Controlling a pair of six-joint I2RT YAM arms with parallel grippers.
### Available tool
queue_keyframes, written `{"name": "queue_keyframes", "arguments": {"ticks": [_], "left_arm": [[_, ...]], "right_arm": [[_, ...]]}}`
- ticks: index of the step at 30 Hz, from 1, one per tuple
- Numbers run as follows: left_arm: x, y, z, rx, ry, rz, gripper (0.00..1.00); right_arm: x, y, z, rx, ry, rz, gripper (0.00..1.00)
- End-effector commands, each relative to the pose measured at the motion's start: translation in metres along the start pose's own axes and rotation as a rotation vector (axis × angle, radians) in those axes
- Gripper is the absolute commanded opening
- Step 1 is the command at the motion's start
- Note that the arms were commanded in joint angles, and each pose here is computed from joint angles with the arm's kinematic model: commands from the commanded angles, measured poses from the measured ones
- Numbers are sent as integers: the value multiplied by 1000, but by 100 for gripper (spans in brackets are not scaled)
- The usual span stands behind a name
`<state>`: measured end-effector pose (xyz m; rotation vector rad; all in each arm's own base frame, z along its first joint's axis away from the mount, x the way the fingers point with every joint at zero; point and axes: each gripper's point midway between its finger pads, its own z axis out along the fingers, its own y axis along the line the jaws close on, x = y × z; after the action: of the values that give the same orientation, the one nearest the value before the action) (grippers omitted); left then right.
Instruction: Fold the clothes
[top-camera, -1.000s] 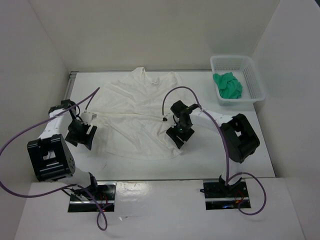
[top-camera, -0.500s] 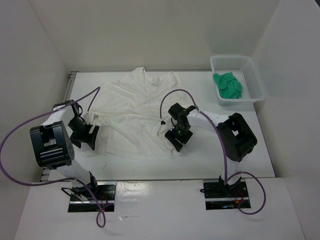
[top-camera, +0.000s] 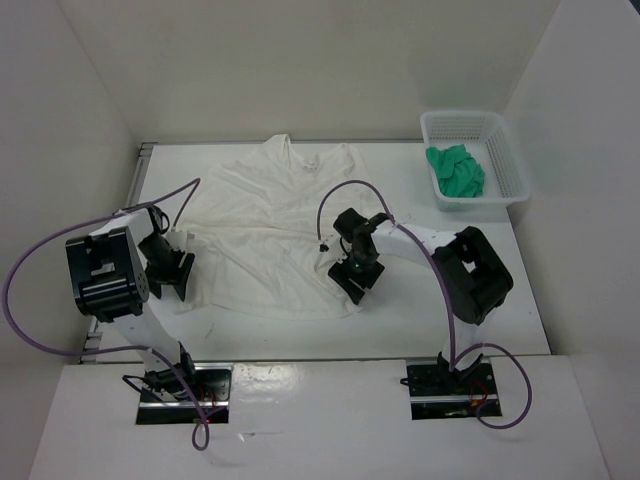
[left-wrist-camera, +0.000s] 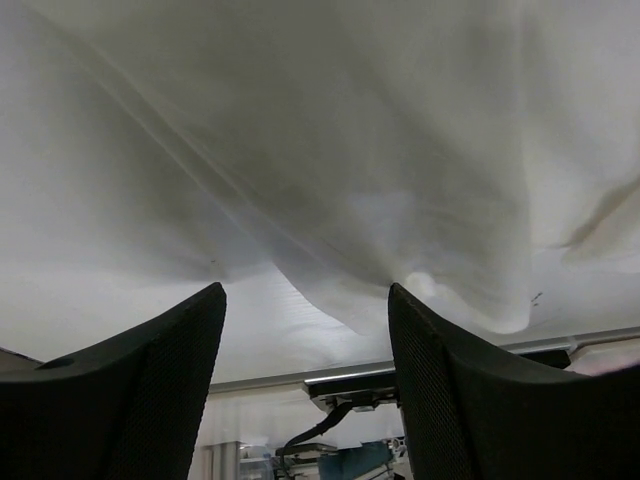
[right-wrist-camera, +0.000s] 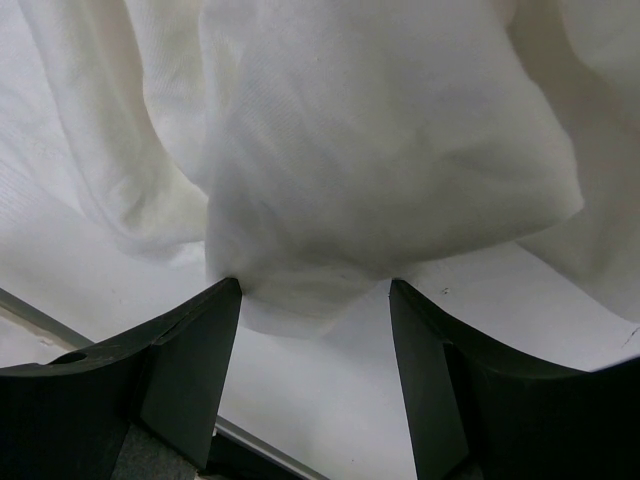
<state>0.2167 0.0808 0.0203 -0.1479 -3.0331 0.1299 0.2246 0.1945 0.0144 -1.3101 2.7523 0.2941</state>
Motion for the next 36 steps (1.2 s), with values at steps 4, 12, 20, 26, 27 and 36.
{"name": "queue_keyframes", "arguments": {"ticks": [4, 12, 20, 26, 27, 36], "left_arm": [[-2, 3, 4, -36, 14, -16, 71], [-8, -7, 5, -39, 44, 12, 70], [-13, -14, 11, -20, 71, 38, 70], [-11, -15, 17, -24, 93, 38, 57], [-9, -18, 19, -22, 103, 46, 51], [-15, -21, 8, -5, 50, 79, 0]], "right_arm": [[3, 3, -3, 12, -1, 2, 70], [1, 1, -3, 23, -8, 1, 70], [3, -2, -1, 39, 5, 3, 70], [3, -2, -1, 39, 5, 3, 70], [3, -2, -1, 39, 5, 3, 70], [5, -5, 1, 57, 9, 12, 70]]}}
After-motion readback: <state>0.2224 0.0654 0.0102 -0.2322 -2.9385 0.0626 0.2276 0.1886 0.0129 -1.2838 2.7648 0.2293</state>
